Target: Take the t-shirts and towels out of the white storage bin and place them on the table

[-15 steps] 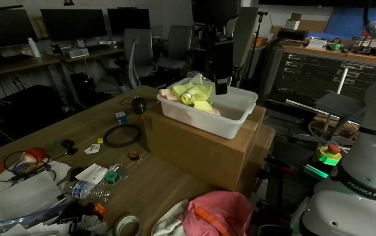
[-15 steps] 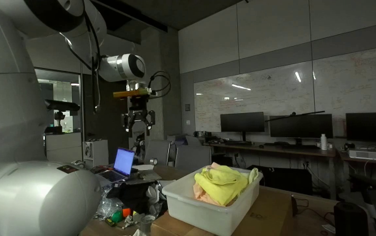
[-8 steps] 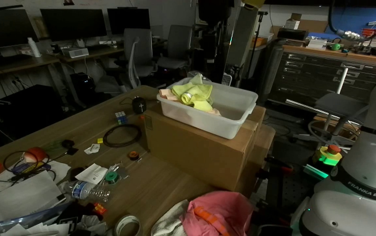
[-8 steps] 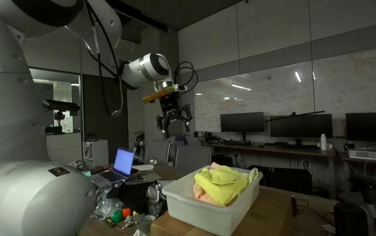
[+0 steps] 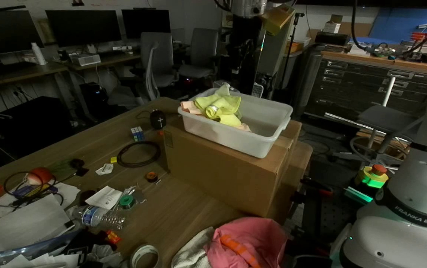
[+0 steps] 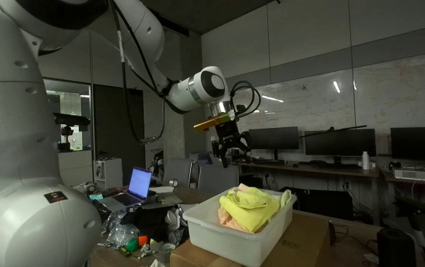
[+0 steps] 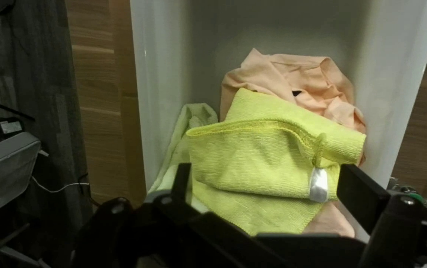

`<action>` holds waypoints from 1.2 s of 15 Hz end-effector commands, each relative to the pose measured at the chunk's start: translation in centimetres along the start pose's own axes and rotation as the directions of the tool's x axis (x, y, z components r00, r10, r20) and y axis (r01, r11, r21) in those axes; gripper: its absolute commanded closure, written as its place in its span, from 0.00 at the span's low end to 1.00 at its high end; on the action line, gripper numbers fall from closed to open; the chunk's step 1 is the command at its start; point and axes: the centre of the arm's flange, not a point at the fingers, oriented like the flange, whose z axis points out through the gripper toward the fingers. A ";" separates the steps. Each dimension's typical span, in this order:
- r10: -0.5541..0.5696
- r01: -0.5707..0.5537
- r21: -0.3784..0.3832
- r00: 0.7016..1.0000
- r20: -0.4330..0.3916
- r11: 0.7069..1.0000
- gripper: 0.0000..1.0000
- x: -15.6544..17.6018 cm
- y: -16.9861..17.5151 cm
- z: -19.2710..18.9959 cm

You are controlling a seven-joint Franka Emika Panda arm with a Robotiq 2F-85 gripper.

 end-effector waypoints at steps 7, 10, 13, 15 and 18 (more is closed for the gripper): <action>-0.115 0.115 0.156 0.993 -0.009 0.981 0.00 2.8 0.3 6.5; -0.133 0.126 0.169 0.991 0.031 0.978 0.00 3.3 0.0 9.0; -0.148 0.136 0.197 0.988 0.045 0.971 0.00 3.7 -0.6 10.8; -0.180 0.166 0.224 0.983 0.044 0.960 0.00 3.9 -1.0 11.7; -0.244 0.227 0.261 0.969 0.035 0.938 0.00 4.0 -1.2 12.7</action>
